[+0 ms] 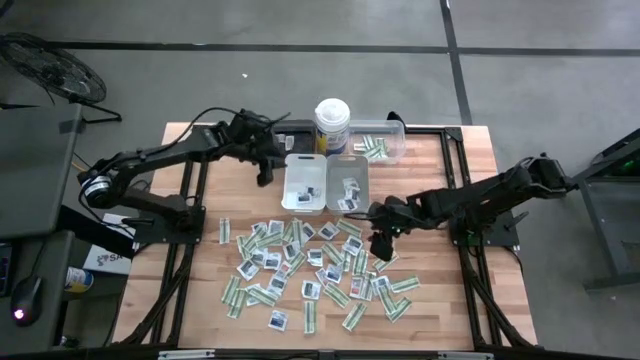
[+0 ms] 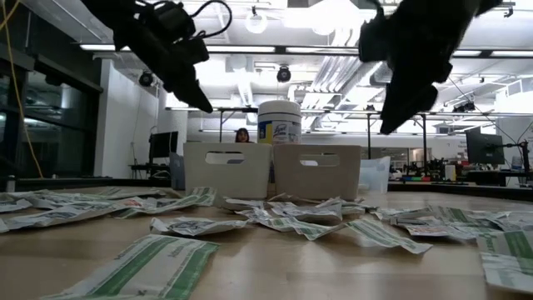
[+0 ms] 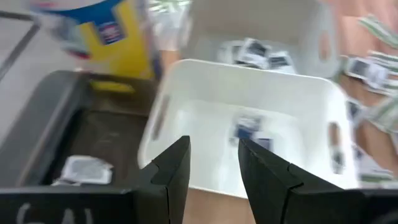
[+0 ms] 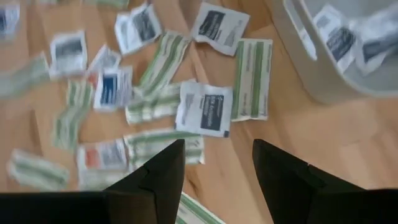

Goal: Pick & Place First Aid Supplies
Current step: Put the band aid into the transparent bin

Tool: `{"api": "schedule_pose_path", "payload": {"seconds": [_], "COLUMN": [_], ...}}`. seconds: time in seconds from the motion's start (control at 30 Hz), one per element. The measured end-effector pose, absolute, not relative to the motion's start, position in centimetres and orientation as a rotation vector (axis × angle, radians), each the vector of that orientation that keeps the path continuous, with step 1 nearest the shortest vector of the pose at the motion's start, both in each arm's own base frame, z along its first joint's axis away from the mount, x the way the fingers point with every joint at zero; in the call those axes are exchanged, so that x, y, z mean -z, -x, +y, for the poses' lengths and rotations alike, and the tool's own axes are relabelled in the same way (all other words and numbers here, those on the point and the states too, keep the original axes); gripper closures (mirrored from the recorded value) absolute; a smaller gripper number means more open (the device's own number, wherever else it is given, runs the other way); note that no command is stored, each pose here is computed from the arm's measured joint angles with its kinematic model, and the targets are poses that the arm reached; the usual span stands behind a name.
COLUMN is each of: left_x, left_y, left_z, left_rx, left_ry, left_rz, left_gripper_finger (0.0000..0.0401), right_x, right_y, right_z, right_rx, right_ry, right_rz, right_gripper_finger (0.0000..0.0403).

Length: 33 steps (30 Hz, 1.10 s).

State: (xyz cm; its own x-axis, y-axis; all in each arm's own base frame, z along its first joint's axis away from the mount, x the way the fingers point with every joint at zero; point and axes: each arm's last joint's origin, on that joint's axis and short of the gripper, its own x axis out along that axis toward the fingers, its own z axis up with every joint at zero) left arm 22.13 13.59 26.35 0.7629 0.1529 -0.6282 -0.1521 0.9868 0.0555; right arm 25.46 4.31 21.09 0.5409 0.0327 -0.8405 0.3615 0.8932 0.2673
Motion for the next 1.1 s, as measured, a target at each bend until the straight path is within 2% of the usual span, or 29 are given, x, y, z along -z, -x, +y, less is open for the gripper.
{"api": "schedule_pose_path", "payload": {"seconds": [0.27, 0.4, 0.73, 1.1], "left_x": [-26.9, -26.9, -26.5, -26.5], "left_y": [-22.8, -23.2, -23.2, -23.5], "left_z": [9.9, 8.7, 7.8, 6.5], "left_rx": [-0.096, -0.089, -0.047, 0.067], "left_ry": [-0.128, -0.169, -0.212, -0.287], "left_rz": [0.733, 0.741, 0.802, 0.791], "left_gripper_finger": [0.0268, 0.0268, 0.0268, 0.0268], "right_x": [-17.4, -15.9, -15.3, -12.2], "right_y": [-24.7, -24.0, -24.1, -25.6], "right_z": [4.2, 4.1, 4.2, 4.5], "right_rx": [0.450, 0.552, 0.635, 0.716], "right_ry": [-1.064, -1.285, -1.362, -1.393], "right_rz": [0.807, 0.713, 0.586, 0.556], "right_gripper_finger": [0.0222, 0.0222, 0.0222, 0.0222]}}
